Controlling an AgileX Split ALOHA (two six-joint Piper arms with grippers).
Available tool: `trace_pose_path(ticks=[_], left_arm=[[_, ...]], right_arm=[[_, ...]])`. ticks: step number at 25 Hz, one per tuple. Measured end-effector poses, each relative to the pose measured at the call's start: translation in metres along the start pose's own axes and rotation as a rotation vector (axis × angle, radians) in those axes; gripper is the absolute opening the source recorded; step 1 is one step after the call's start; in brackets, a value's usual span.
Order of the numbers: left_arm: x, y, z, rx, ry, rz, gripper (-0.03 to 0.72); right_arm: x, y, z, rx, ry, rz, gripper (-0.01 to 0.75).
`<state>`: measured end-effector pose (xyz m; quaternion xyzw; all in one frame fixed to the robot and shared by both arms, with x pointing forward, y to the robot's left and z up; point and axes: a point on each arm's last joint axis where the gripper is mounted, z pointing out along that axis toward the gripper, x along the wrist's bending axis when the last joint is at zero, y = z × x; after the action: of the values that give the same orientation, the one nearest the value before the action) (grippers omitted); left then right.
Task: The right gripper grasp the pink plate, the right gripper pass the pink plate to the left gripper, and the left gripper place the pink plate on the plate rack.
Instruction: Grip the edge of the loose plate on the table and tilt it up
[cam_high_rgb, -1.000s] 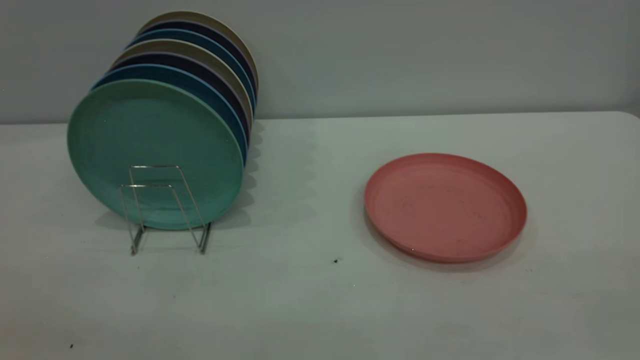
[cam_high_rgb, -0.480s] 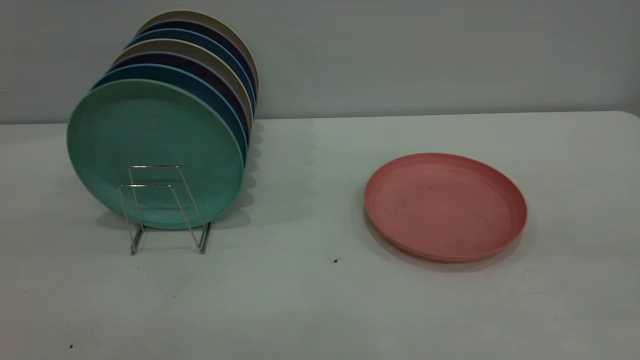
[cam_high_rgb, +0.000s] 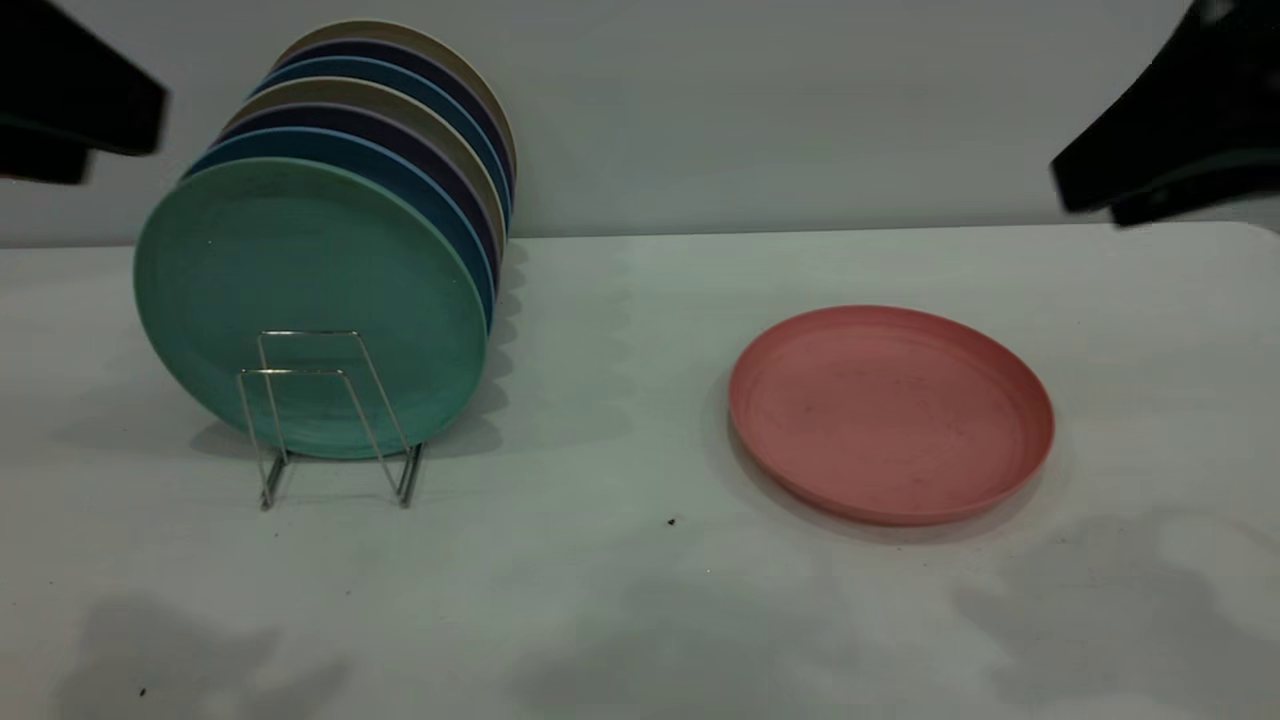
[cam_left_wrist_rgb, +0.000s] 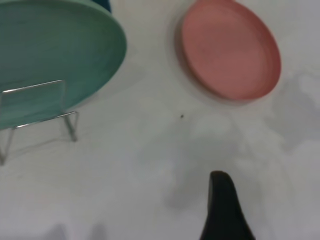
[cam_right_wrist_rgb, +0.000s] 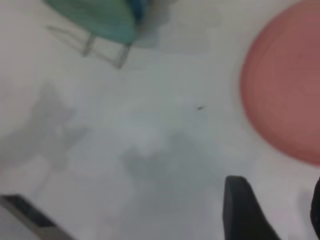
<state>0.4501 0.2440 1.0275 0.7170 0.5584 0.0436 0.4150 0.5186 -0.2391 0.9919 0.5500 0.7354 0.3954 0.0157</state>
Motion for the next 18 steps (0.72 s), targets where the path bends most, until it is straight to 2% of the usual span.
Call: trace_pose_path(ticks=[11, 18], left_arm=[[0.007, 0.002, 0.014, -0.001, -0.021, -0.053, 0.497], [0.006, 0.002, 0.014, -0.002, -0.021, -0.053, 0.497]], right_arm=[[-0.109, -0.001, 0.069, 0.116, -0.082, 0.231, 0.351], [-0.146, -0.009, 0.114, 0.170, -0.075, 0.299, 0.351]])
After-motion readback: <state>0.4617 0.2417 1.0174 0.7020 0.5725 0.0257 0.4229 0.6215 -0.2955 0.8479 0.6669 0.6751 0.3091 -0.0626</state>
